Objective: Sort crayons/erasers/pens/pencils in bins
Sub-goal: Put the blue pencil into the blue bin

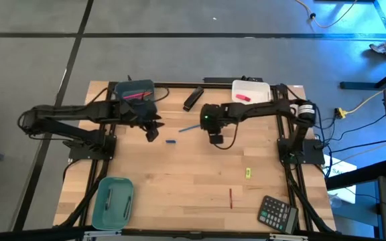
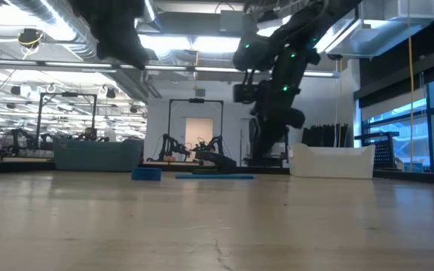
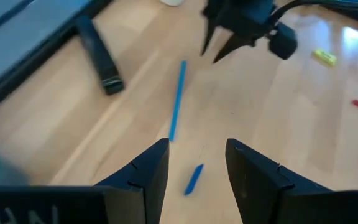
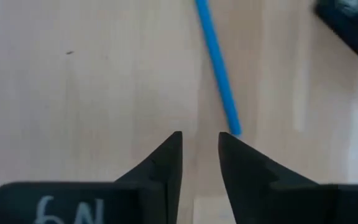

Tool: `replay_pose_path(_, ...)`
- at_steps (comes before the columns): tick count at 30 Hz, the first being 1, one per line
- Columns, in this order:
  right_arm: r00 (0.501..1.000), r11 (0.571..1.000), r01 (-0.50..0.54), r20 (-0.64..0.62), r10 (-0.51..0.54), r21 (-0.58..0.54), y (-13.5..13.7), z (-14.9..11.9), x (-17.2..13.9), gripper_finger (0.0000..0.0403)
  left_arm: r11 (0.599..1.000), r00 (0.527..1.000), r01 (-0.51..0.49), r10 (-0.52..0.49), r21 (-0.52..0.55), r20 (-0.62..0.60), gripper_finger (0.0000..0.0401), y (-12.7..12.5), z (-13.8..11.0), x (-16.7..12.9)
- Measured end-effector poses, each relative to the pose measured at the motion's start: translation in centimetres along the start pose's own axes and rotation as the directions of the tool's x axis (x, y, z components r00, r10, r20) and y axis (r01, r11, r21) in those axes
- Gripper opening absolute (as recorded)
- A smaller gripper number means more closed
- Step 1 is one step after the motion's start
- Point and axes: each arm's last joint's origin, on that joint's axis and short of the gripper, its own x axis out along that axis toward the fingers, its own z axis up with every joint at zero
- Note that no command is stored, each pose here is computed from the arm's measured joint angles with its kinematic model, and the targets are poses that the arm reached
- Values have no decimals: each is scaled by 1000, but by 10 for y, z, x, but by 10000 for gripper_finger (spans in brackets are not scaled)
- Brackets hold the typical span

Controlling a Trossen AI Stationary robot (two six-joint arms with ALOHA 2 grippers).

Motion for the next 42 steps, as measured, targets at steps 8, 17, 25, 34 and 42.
replay_pose_path(8, 999, 999, -34, -26, 34, -16, 1, 8, 12, 129, 995, 990, 62, -71, 76, 121, 151, 2, -25, 41)
replay_pose_path(17, 999, 990, -25, -17, 27, 137, -9, 11, -19, 105, 981, 986, 123, -139, 148, 97, 151, 3, -36, 110)
replay_pose_path(25, 999, 951, 38, 18, -46, 306, -17, 5, -65, 94, 973, 992, 127, -122, 194, -34, 151, 14, -34, 175)
replay_pose_path(34, 991, 906, 135, -73, -116, 401, -10, -8, -91, 93, 952, 987, 150, -130, 268, -91, 148, 20, -16, 225)
replay_pose_path(42, 990, 873, 141, -45, -135, 466, -10, -10, -107, 93, 954, 981, 144, -104, 262, -162, 121, 24, -20, 248)
